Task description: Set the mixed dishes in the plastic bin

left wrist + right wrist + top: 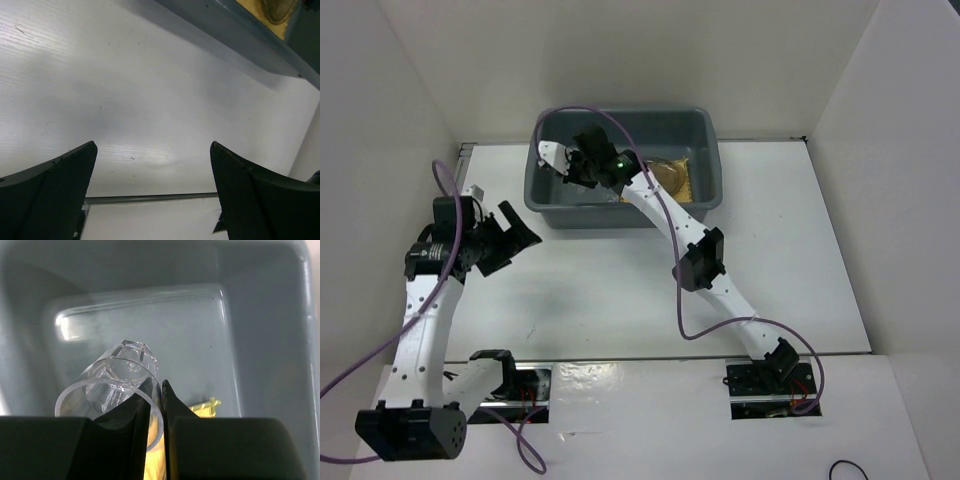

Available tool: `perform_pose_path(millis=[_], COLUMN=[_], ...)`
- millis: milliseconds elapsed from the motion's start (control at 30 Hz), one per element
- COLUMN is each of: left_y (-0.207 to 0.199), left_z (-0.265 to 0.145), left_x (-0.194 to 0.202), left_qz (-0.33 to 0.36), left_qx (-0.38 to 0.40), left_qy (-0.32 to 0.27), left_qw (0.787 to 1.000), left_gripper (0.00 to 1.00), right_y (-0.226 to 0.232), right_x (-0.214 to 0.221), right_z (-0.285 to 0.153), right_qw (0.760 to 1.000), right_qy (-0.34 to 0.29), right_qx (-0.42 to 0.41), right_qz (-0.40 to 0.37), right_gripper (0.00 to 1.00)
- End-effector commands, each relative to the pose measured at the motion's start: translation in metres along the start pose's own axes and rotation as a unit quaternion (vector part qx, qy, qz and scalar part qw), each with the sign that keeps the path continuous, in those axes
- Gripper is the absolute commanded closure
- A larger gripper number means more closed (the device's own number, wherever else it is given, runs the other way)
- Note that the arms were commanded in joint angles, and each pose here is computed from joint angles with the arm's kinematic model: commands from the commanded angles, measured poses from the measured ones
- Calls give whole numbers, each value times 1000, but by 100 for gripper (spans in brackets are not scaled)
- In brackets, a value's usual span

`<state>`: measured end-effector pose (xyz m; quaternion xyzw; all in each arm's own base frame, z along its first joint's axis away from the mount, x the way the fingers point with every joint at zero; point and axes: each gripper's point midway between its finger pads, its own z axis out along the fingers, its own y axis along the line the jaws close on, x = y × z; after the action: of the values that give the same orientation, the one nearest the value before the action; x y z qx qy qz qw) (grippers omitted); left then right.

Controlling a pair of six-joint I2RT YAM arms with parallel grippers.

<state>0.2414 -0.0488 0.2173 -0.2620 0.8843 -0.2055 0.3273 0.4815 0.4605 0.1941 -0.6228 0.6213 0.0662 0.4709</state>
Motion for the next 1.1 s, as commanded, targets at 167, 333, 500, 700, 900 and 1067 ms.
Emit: perform_pose_path(millis=[167,333,500,700,900,1067], left_y=[15,17,17,19,21,20], left_z=[17,19,19,21,24,27], left_x=[-10,-13,-13,-10,-6,-6], left_qz=[59,68,68,67,65,60], left_qx=[-40,-46,-46,-48,-47,-43], left_qy=[36,38,38,42,49,51], left_qw=[997,996,996,996,996,996], left_gripper=[0,0,0,0,0,0], right_y=[9,23,28,8,-29,-39], right_x=[34,60,73,41,-15,-42], right_z=[61,81,88,71,36,12], right_qw=[998,996,995,996,993,990], right_qy=[15,40,55,18,-55,-88], right_qx=[26,15,13,38,94,96], right_qz=[-62,-79,-83,-74,-51,-51], right_gripper=[87,87,72,56,43,34])
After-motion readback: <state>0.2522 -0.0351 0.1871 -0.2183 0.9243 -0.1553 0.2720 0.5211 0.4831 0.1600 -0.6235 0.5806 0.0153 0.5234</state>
